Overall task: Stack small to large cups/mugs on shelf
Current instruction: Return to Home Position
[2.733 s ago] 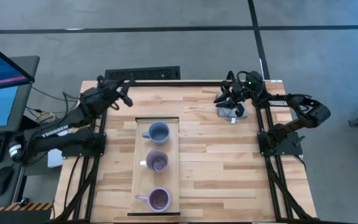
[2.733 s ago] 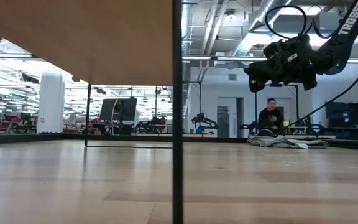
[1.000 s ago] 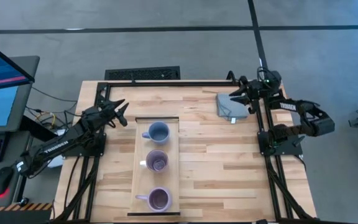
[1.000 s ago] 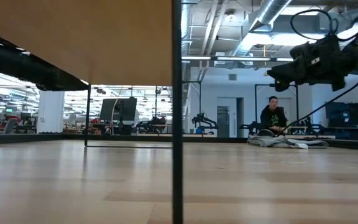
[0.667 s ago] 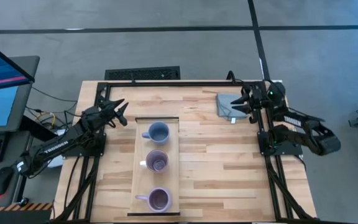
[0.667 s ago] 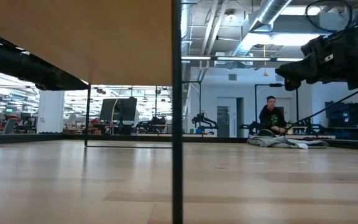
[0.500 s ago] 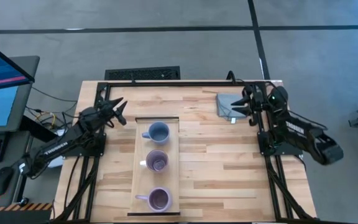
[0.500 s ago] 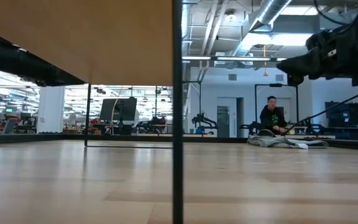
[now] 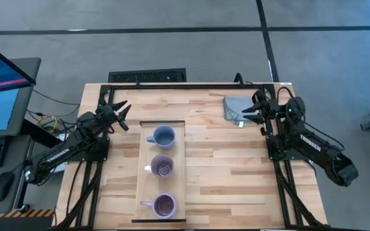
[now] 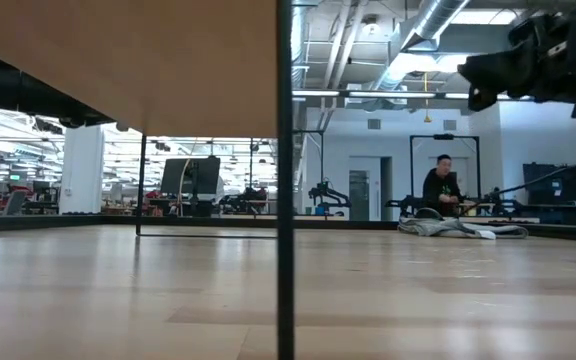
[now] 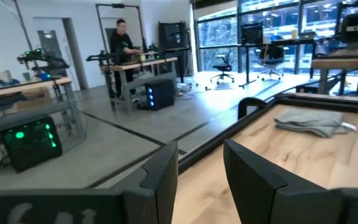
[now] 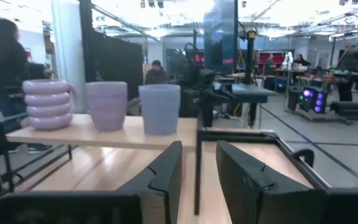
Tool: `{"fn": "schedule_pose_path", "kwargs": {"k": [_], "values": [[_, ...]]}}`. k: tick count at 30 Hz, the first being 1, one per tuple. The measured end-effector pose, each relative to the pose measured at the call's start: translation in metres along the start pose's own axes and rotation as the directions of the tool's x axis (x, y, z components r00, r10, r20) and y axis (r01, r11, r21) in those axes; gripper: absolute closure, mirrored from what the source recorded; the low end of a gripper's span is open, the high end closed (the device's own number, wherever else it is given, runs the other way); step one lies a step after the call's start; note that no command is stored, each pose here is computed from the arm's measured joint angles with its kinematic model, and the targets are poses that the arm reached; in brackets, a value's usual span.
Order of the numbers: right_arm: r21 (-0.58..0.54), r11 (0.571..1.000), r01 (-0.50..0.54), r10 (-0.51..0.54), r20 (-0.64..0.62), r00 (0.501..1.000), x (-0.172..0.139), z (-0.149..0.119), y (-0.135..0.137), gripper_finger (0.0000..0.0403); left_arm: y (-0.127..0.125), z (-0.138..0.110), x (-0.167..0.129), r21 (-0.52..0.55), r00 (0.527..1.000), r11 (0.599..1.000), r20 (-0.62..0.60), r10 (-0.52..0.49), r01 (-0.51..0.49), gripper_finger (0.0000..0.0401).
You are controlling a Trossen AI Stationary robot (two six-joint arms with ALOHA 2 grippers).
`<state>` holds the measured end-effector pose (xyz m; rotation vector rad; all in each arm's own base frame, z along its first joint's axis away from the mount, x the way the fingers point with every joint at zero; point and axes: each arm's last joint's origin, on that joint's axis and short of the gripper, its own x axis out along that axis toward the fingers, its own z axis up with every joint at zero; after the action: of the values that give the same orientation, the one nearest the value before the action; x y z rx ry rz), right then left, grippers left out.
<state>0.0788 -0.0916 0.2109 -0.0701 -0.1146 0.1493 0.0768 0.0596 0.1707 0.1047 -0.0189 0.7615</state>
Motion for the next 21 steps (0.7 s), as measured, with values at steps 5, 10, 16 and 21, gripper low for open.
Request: {"fn": "schedule_pose_path", "kwargs": {"k": [5, 10, 16, 21], "values": [[-0.008, 1.0, -0.015, 0.015, 0.026, 1.0, -0.002, 0.009, 0.009, 0.028, 0.0, 0.0, 0.0, 0.001, 1.0, 1.0, -0.001, -0.005, 0.005, 0.028], [0.002, 1.0, -0.023, 0.023, 0.037, 0.999, -0.004, 0.013, 0.017, 0.028, -0.001, -0.001, 0.0, 0.016, 1.0, 0.999, -0.003, -0.029, 0.029, 0.028], [0.025, 0.999, -0.023, 0.022, 0.028, 0.999, -0.008, 0.013, 0.027, 0.028, -0.002, -0.001, 0.0, 0.016, 0.998, 0.998, -0.006, -0.066, 0.066, 0.028], [0.005, 1.0, -0.018, 0.017, 0.028, 0.999, -0.011, 0.013, 0.036, 0.028, -0.002, -0.001, 0.0, 0.016, 0.998, 0.998, -0.006, -0.068, 0.068, 0.028]]}}
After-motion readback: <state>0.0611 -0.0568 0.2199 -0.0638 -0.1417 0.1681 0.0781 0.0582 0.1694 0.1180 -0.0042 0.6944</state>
